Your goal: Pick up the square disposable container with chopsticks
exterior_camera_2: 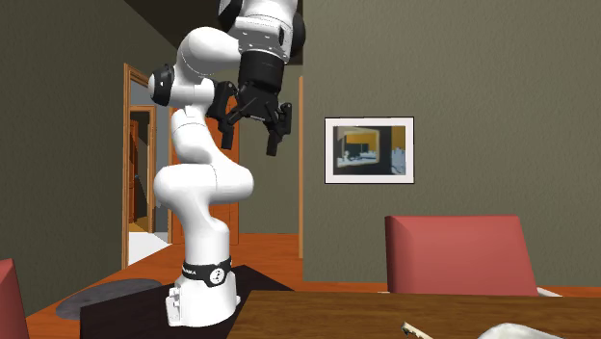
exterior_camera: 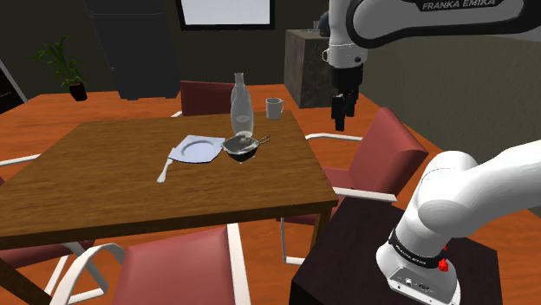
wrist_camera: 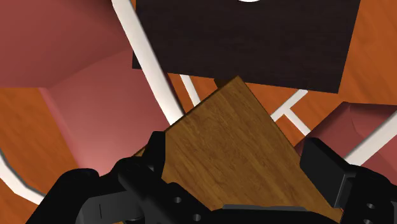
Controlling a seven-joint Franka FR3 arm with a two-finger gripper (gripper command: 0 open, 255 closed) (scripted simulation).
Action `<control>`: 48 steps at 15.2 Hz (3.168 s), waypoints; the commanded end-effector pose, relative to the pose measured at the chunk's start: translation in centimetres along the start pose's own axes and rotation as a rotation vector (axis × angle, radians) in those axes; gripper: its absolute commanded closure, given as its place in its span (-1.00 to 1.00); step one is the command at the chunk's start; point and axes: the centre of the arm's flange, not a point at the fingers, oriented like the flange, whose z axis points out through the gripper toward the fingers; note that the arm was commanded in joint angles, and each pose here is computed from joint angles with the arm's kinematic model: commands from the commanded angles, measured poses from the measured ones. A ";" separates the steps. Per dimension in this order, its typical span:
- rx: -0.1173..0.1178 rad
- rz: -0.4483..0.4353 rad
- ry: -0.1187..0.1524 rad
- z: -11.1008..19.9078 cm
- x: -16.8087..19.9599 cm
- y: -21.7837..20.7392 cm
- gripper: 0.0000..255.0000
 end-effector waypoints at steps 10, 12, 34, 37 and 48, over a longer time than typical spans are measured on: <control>0.074 -0.019 0.051 3.7 10.5 2.3 -1.00; 0.091 -0.023 0.063 4.5 12.8 2.8 -1.00; 0.272 -0.068 0.188 11.6 39.4 6.3 -1.00; 0.282 -0.070 0.194 12.4 40.9 6.4 -1.00; 0.282 -0.070 0.195 15.7 41.3 6.2 1.00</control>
